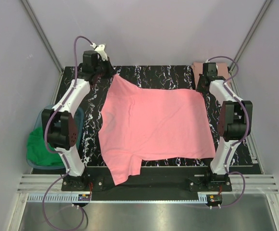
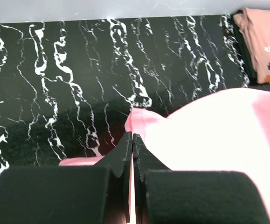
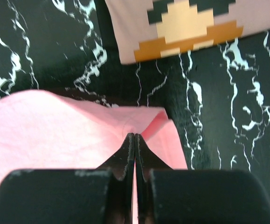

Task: Fold and stack the t-shirts
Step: Flatten the tshirt out, then fold the tshirt

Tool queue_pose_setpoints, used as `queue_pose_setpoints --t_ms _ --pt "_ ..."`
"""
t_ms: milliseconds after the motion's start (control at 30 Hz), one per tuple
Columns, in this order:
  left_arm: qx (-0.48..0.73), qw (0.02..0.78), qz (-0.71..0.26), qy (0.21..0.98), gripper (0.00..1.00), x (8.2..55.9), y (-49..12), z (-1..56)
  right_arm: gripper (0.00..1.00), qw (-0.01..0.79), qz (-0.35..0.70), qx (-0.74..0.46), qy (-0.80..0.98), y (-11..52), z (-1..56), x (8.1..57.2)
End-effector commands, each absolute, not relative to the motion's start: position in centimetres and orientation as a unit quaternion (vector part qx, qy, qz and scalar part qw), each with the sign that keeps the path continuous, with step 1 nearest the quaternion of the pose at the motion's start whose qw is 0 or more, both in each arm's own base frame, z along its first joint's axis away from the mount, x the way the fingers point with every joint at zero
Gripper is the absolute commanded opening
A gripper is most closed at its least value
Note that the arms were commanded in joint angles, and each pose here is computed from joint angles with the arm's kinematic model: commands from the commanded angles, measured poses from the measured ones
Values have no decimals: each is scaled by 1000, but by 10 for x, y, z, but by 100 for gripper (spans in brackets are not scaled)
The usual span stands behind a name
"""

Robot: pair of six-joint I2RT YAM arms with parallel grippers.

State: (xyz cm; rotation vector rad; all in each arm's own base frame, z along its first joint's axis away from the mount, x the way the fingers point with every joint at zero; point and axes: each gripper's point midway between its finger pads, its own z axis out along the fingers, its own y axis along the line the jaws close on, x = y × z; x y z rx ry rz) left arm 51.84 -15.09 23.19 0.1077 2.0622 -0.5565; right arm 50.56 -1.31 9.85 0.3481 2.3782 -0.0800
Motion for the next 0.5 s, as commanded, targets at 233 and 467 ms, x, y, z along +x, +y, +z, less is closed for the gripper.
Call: queue_pose_setpoints --t_ms 233,467 --pt "64 461 -201 862 0 478 -154 235 1 352 -25 203 913 -55 121 483" --pt "58 463 -176 867 0 461 -144 242 0 354 -4 205 912 -51 124 478"
